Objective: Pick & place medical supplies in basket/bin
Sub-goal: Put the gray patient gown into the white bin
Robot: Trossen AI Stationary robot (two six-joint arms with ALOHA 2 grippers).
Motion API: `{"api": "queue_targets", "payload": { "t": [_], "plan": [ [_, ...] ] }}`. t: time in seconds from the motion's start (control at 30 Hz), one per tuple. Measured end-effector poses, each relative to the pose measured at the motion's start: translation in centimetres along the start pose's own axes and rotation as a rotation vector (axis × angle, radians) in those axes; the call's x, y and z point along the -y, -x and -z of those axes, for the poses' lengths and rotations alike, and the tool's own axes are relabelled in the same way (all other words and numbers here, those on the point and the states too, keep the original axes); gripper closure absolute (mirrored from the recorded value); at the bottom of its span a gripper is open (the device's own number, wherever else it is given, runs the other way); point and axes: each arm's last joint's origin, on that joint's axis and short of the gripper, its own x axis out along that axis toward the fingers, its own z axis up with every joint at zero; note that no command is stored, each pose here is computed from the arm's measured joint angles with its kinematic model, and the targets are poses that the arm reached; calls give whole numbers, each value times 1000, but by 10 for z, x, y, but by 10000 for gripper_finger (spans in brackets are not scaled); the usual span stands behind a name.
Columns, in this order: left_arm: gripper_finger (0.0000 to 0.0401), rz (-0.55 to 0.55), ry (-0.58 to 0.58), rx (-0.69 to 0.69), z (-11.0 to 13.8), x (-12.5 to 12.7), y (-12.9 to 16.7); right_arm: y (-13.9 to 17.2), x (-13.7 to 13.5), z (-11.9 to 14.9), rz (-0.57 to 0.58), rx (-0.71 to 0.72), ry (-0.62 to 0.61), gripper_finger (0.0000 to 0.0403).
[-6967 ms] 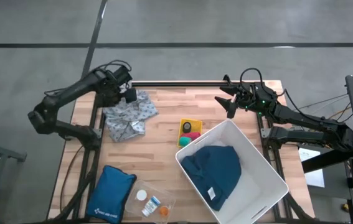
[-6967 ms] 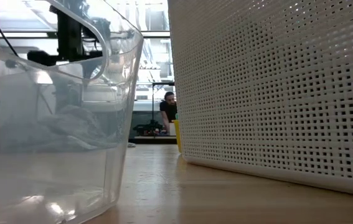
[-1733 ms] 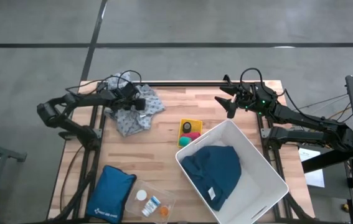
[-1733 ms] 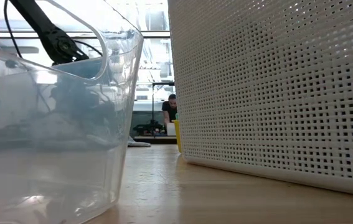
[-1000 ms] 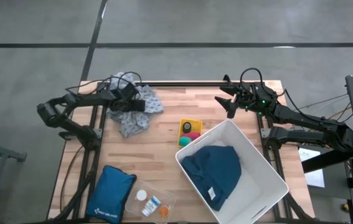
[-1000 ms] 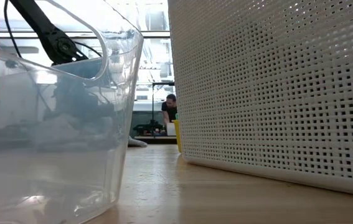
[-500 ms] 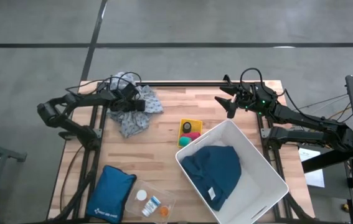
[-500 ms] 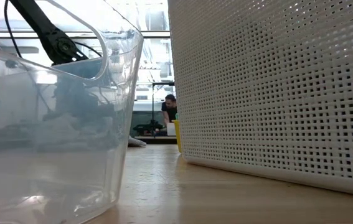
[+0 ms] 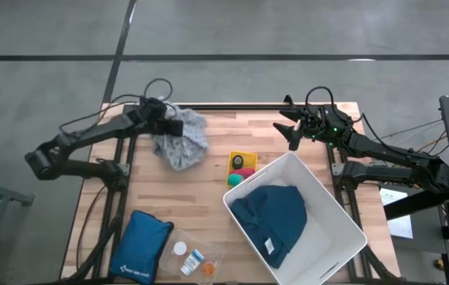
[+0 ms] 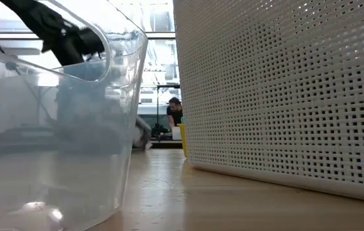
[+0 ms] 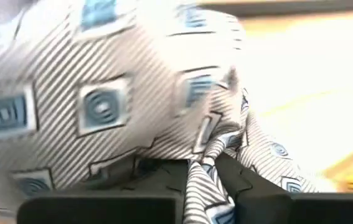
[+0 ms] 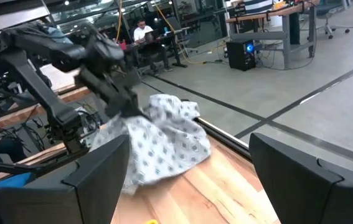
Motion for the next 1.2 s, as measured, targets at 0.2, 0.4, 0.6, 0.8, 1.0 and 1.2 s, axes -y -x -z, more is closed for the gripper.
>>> {"api": "queue_targets", "payload": {
  "t": [0.2, 0.4, 0.6, 0.8, 1.0, 1.2],
  "plan": [
    [363, 106, -29, 168, -17, 9, 43, 0, 0, 0, 0, 0, 0, 78],
    [362, 227, -94, 279, -31, 19, 80, 0, 0, 0, 0, 0, 0, 78],
    [362, 370, -250, 357, -45, 35, 115, 0, 0, 0, 0, 0, 0, 78],
    [362, 492, -435, 434, -55, 51, 144, 0, 0, 0, 0, 0, 0, 78],
    [362, 587, -583, 489, -58, 63, 165, 0, 0, 0, 0, 0, 0, 78],
    [362, 637, -658, 540, -59, 71, 178, 0, 0, 0, 0, 0, 0, 78]
  ]
}}
